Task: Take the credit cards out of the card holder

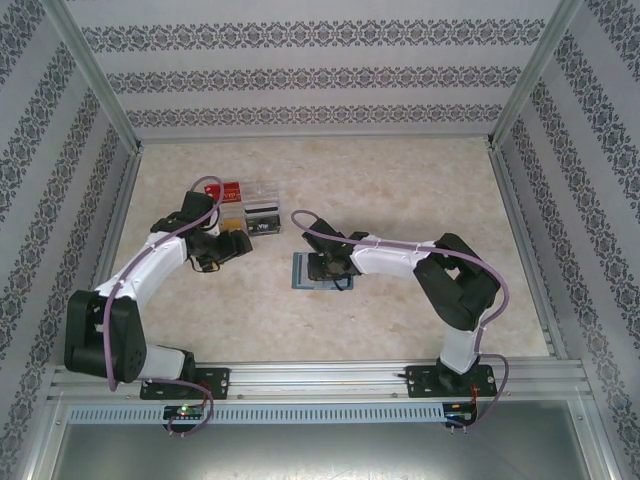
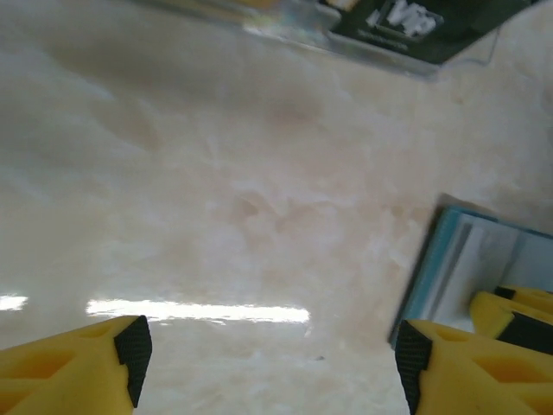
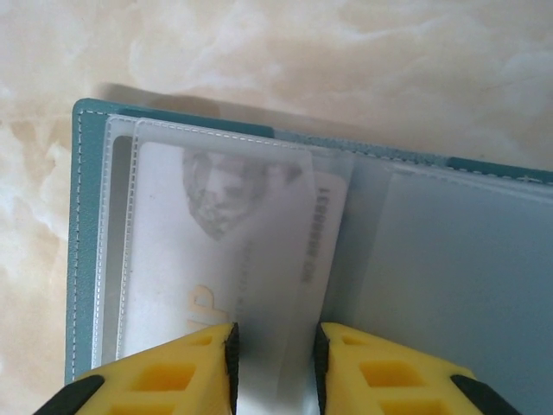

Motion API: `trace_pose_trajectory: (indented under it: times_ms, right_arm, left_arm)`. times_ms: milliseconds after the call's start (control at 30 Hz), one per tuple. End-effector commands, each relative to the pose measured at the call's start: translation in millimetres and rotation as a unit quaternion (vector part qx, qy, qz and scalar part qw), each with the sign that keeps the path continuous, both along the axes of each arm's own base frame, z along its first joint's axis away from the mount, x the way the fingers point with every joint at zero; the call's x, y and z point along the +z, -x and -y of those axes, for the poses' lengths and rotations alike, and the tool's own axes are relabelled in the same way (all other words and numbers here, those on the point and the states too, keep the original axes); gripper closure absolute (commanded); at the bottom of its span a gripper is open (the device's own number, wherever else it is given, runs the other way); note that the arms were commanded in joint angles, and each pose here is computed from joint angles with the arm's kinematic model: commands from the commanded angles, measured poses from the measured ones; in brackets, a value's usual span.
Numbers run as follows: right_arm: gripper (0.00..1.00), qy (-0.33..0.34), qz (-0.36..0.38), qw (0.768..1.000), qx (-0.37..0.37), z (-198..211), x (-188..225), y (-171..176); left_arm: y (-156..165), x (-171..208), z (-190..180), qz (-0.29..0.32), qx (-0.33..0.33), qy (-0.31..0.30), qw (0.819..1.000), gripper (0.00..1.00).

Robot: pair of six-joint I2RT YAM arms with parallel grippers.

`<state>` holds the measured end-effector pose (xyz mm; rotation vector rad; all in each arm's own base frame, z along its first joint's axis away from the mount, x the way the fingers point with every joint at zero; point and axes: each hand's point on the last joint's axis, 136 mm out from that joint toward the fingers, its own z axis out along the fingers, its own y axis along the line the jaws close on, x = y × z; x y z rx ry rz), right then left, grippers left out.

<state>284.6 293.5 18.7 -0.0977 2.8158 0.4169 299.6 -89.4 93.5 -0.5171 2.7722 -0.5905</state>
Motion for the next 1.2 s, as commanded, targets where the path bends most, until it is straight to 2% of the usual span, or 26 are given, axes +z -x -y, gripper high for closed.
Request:
trace_pose_trajectory:
  times_ms: [0, 233, 300, 500, 633, 867, 1167]
  right_arm:
    - [0.71, 0.019, -0.037, 0.999, -0.008, 25.0, -21.6, 14.9]
    - [0.72, -0.026, -0.043, 0.999, -0.002, 23.9, -16.3, 18.0]
    - [0.72, -0.031, -0.047, 0.998, -0.006, 26.5, -15.5, 18.9]
    - [0.72, -0.033, -0.055, 0.998, -0.004, 30.2, -14.7, 22.8]
    - [0.75, -0.032, -0.056, 0.998, -0.007, 31.8, -15.3, 23.5]
    - [0.77, -0.030, -0.056, 0.998, -0.015, 35.5, -19.1, 24.9]
    - [0.80, -0.033, -0.057, 0.998, -0.016, 37.4, -21.1, 28.6]
  left_arm:
    - [-6.6, 8.1, 39.6, -0.003, -0.013, 0.106, 0.994, 0.26]
    - [-2.5, 1.3, 96.3, -0.011, -0.058, 0.147, 0.987, 0.31]
    - [0.4, 0.4, 119.4, -0.013, -0.087, 0.153, 0.984, 0.42]
    - [-2.9, -14.1, 151.2, -0.022, -0.103, 0.129, 0.986, 0.59]
    - [-5.7, -22.9, 164.5, -0.032, -0.103, 0.141, 0.984, 0.68]
    - [-4.5, -34.6, 178.4, -0.046, -0.112, 0.133, 0.984, 0.71]
    - [-4.9, -53.8, 168.3, -0.065, -0.101, 0.085, 0.989, 0.72]
